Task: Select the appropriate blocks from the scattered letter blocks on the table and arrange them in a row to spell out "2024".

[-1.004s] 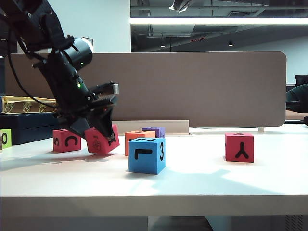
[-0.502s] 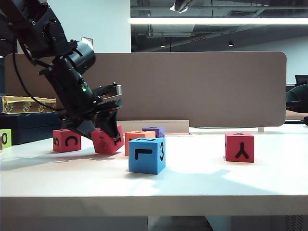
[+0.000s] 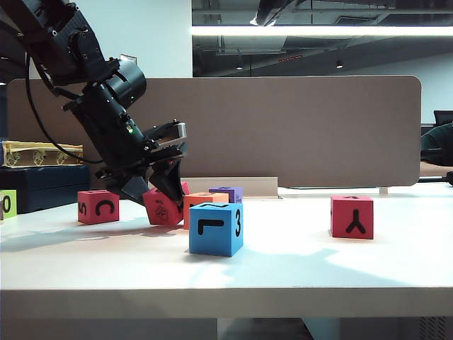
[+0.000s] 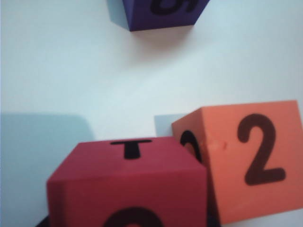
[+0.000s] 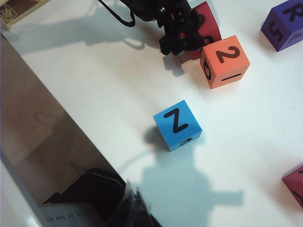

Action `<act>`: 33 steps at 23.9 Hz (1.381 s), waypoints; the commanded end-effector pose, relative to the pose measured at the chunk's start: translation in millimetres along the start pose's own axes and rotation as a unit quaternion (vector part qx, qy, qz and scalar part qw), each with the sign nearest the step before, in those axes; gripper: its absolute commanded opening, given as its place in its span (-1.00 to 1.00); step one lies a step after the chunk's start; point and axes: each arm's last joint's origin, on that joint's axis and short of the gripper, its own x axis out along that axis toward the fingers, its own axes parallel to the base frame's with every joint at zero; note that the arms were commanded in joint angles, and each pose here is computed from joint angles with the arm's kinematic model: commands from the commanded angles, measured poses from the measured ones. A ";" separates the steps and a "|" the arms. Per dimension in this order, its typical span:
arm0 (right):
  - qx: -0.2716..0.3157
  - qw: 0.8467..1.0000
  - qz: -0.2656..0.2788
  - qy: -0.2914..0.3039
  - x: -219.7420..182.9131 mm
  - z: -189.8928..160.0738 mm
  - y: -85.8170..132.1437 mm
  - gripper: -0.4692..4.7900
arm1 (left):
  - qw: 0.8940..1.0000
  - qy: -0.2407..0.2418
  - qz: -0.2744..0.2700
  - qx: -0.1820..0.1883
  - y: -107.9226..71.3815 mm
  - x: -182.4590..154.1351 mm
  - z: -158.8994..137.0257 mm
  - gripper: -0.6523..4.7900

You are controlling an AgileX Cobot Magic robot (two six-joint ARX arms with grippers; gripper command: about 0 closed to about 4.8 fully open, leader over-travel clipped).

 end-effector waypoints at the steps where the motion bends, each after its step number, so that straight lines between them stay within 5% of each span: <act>1: -0.002 1.000 0.000 -0.005 -1.4 1.3 0.4 -0.84 | 1.000 -0.008 -0.002 0.002 -0.5 -0.9 2.7 0.27; 6: -0.002 1.000 0.000 -0.005 -1.4 1.2 0.4 -0.84 | 1.000 -0.009 -0.002 0.002 -0.5 -0.9 2.8 0.53; 14: -0.002 1.000 0.000 -0.004 -1.4 1.2 0.5 -0.84 | 1.000 -0.018 0.001 0.005 -0.2 -1.1 4.9 0.55; 19: -0.002 1.000 0.000 -0.004 -1.4 1.2 0.5 -0.84 | 1.000 -0.006 0.021 0.001 0.4 -4.9 8.5 0.85; 25: -0.002 1.000 0.000 -0.004 -1.4 1.2 0.4 -0.84 | 1.000 -0.014 0.028 0.004 -0.9 -17.2 28.5 0.88; 33: -0.002 1.000 0.000 -0.004 -1.4 1.1 0.4 -0.84 | 0.988 -0.004 0.148 0.042 15.1 -56.8 64.8 0.87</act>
